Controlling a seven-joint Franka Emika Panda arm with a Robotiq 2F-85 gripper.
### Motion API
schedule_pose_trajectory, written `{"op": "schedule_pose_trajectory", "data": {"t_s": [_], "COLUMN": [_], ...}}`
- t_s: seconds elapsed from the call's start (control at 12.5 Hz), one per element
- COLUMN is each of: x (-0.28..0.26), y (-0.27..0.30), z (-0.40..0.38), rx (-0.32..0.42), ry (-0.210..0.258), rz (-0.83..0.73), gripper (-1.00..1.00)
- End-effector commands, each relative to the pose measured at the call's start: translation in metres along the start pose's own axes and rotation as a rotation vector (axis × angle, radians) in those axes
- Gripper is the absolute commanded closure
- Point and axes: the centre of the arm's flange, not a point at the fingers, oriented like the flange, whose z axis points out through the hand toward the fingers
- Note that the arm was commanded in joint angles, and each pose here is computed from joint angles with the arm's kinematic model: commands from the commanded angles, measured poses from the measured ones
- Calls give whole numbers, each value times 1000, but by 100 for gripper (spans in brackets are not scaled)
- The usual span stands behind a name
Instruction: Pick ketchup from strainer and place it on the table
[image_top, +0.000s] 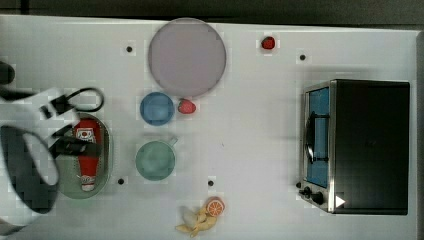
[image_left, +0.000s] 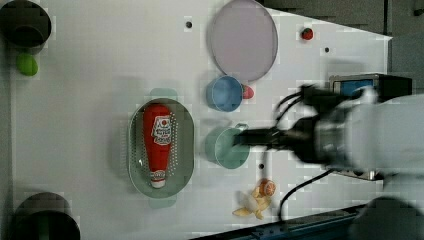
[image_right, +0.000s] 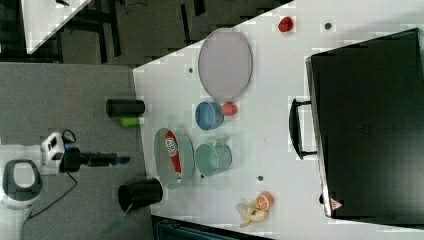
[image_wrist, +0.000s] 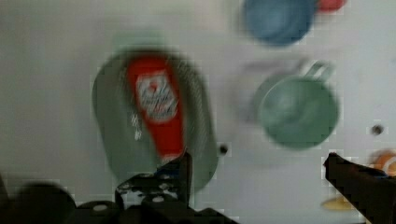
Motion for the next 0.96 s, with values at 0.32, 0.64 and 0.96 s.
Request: {"op": "schedule_pose_trajectory", "data": {"t_s": [0.32,0.64,0.96], "x": [-25,-25,-13], "y": [-60,-73,-79], "z": [76,158,223], "rx": [44,45,68], "ry": [48,99,89], "rz": [-53,-104,-125], "gripper": [-100,-100,-100]}}
